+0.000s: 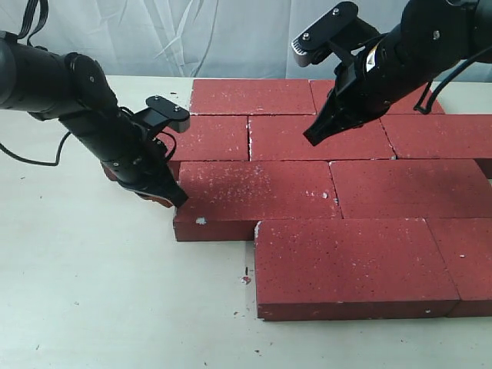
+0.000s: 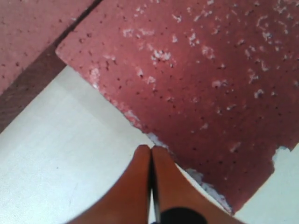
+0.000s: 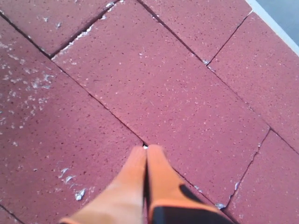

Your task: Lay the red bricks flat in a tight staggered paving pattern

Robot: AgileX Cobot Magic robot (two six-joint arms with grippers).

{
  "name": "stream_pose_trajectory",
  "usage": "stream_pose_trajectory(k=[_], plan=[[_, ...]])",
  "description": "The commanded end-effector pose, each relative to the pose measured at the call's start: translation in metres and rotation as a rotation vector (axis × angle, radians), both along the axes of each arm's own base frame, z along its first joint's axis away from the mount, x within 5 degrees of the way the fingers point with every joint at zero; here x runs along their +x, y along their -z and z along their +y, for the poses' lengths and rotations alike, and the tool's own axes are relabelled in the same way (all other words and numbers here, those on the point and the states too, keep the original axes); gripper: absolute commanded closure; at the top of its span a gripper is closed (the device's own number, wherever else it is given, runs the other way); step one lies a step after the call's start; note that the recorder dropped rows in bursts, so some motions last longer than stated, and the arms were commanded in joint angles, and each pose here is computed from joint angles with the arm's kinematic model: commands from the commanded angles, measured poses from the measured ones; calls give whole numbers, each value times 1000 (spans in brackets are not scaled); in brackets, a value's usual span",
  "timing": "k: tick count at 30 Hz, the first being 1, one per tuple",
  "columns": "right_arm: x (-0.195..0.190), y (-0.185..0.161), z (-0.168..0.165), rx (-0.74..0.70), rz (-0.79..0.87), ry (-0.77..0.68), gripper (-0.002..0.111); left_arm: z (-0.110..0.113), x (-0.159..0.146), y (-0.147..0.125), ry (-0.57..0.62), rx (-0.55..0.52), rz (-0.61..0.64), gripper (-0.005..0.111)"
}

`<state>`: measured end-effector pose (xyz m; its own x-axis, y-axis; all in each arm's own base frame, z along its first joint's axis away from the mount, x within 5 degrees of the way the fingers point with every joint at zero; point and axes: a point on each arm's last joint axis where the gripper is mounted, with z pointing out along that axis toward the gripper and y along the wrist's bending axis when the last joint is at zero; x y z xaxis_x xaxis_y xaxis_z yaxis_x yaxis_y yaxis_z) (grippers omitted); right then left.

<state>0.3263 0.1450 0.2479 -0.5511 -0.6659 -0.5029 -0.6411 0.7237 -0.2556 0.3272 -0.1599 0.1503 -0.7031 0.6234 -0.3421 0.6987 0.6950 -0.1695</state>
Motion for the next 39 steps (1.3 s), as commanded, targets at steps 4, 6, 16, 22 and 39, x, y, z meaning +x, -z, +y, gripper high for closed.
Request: stream_pose_trajectory(k=[4, 6, 16, 22, 39], plan=[[1, 1, -2, 10, -3, 10, 109, -4, 0, -1, 11, 19, -20, 107], [1, 1, -2, 10, -3, 10, 109, -3, 0, -1, 16, 27, -25, 107], [1, 0, -1, 16, -7, 12, 109, -1, 6, -5, -10, 65, -50, 107], [1, 0, -1, 26, -5, 15, 109, 0, 5, -15, 0, 66, -75, 107], [1, -1, 7, 145, 13, 62, 109, 5, -2, -44, 39, 83, -129, 107]])
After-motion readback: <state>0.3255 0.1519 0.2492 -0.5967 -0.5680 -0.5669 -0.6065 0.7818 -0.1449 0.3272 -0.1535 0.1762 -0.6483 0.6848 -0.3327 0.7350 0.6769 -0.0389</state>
